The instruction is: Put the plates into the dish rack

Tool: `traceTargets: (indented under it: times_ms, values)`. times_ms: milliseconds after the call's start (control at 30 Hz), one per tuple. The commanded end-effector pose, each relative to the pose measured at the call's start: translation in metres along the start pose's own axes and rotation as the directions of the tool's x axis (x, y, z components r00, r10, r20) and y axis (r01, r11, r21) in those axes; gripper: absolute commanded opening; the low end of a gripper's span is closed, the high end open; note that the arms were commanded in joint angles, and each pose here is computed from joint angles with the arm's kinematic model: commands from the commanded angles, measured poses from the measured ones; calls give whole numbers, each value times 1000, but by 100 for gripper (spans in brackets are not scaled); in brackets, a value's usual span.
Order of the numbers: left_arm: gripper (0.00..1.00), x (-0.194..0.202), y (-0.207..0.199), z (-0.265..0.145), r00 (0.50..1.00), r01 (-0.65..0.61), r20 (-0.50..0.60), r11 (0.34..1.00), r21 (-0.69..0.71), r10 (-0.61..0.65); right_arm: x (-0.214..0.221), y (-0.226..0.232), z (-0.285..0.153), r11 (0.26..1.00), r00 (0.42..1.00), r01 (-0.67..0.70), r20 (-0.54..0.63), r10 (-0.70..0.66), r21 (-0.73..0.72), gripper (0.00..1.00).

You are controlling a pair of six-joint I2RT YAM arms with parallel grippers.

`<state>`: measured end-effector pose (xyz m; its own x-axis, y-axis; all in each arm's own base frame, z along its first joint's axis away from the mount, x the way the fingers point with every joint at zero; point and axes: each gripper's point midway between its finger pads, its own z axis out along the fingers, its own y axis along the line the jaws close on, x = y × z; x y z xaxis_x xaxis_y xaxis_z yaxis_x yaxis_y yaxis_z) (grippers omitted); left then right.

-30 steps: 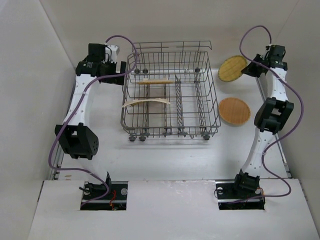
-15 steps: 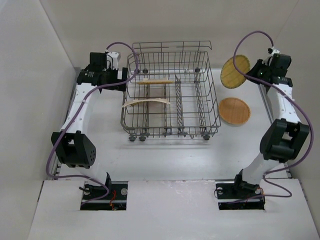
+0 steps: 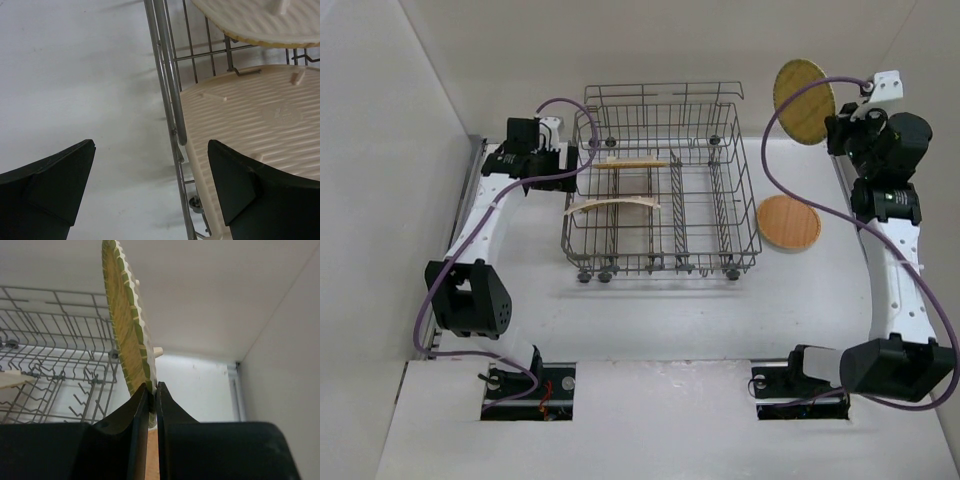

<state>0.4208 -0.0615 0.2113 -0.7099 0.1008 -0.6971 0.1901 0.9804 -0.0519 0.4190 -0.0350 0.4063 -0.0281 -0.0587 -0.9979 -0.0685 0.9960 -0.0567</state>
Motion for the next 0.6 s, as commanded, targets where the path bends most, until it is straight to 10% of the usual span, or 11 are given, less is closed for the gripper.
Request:
traceTargets:
  times_ms: [0,567]
  values:
    - [98,-19,-1,-20,995,7,104,1000,-12,-6,-69,28,-9,973,953,217,233,-195,-75,0]
    - [100,-2,51,-39,966,209,168,976,-63,-196,-39,151,1,527,637,771,470,-612,-358,0]
